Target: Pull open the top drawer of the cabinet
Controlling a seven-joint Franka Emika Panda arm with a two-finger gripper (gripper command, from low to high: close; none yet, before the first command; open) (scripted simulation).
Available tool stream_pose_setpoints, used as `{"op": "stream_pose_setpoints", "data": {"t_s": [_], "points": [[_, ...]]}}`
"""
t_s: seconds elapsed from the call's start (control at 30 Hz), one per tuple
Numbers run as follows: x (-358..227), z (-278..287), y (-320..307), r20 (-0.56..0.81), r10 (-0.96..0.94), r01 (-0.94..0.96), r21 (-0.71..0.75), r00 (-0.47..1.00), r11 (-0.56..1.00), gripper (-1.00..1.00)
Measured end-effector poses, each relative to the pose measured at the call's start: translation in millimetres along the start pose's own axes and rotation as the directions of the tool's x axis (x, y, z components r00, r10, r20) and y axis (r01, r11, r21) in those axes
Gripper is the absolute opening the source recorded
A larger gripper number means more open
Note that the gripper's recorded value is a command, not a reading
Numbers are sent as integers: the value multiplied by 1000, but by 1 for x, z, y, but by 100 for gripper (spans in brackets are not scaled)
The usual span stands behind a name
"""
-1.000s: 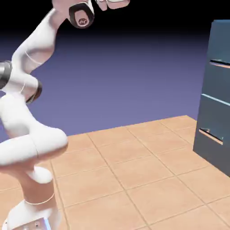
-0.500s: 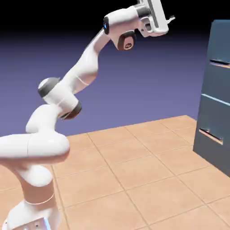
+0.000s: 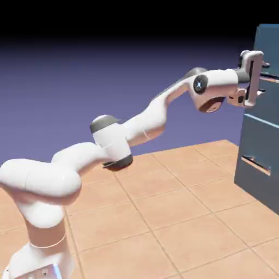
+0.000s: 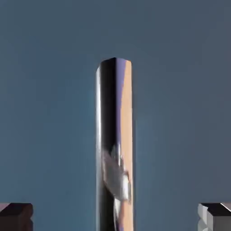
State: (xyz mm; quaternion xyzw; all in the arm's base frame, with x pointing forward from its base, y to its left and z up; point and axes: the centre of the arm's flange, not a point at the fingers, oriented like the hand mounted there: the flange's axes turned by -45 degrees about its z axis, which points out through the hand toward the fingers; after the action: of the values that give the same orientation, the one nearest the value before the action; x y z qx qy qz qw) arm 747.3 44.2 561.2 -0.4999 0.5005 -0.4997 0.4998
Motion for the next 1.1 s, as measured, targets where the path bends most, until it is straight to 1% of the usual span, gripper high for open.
{"op": "stream_pose_setpoints", "data": {"t_s": [0.17,0.2,0.27,0.43,0.8,0.9,1.1], "points": [[1,24,1,1,-1,1,1,1000,1000,0],[1,27,1,1,-1,1,1,1000,1000,-100],[1,27,1,1,-1,1,1,1000,1000,-100],[1,4,1,1,0,0,2,1000,1000,-100],[1,-64,1,1,-3,3,-1,1000,1000,-100],[2,-66,0,0,0,0,4,1000,1000,-100],[1,-113,1,1,0,0,3,1000,1000,-100]]}}
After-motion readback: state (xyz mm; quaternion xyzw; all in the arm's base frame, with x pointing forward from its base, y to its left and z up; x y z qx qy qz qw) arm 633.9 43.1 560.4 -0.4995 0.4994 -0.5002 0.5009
